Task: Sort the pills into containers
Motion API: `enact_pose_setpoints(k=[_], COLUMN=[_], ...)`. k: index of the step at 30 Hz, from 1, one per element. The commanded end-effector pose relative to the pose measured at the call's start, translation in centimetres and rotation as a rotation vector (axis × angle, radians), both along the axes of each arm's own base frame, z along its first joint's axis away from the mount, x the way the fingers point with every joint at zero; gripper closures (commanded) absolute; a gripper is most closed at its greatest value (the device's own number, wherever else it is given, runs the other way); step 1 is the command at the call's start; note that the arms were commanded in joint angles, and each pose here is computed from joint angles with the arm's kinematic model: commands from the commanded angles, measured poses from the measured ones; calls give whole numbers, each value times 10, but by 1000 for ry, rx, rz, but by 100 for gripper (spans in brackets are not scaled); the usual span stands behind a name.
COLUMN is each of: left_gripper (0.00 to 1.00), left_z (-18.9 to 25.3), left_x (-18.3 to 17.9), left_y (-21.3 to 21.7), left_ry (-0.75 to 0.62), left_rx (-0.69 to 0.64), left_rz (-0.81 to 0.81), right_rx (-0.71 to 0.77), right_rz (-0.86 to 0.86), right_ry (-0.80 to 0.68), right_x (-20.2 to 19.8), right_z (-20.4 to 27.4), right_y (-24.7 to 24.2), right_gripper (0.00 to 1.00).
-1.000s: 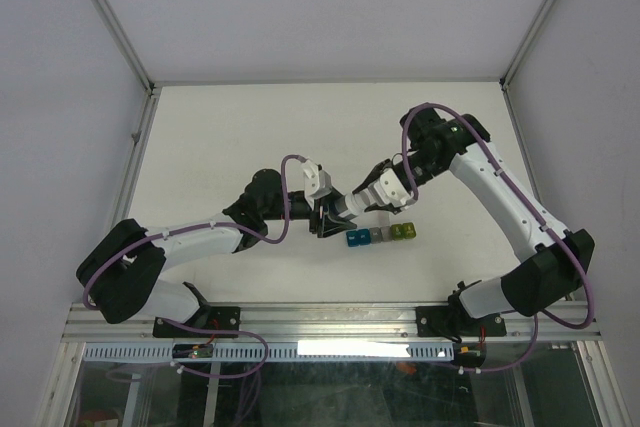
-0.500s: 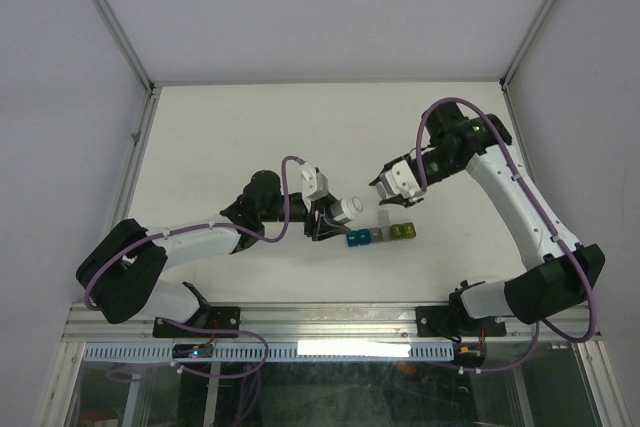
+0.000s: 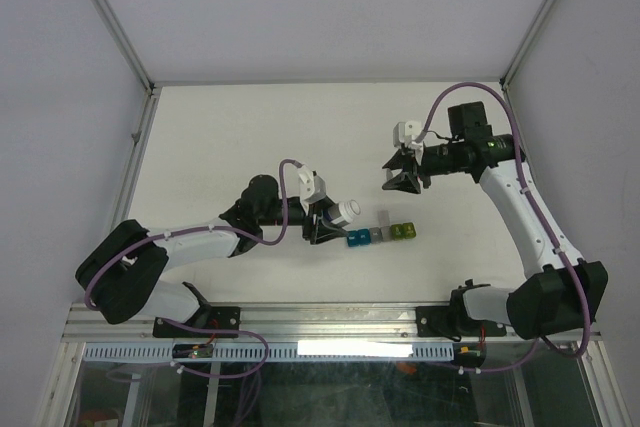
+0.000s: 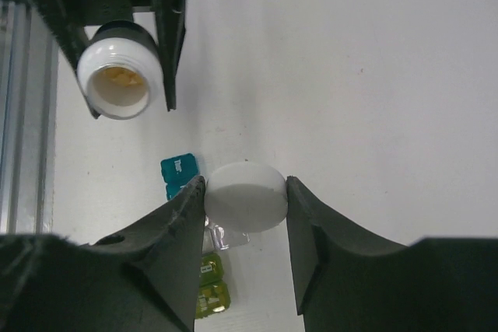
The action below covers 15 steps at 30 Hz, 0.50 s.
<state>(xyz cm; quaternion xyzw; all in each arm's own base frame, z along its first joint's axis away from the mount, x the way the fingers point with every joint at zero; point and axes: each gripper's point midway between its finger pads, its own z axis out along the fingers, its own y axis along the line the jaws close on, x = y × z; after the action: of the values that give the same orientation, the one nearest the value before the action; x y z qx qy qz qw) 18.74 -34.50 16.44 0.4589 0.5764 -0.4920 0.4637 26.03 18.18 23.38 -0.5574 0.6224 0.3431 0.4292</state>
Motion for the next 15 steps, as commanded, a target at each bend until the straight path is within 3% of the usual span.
enact_pose_setpoints(k=[1,6,15], left_gripper=[100,100,100], left_z=[43,50,51], left_x=[4,2,2], left_y=[6,10,16], left_ry=[-95,-106,-110], left_rx=[-141,-175,-214], left_rz=[50,64,101], right_rx=[147,97,-126], right_rz=[-189,-365,-665], right_ry=[115,233,249], right_x=[38,69,115], right_z=[12,-32,-100], right_y=[-8,-32,-83], right_gripper=[86,82,79])
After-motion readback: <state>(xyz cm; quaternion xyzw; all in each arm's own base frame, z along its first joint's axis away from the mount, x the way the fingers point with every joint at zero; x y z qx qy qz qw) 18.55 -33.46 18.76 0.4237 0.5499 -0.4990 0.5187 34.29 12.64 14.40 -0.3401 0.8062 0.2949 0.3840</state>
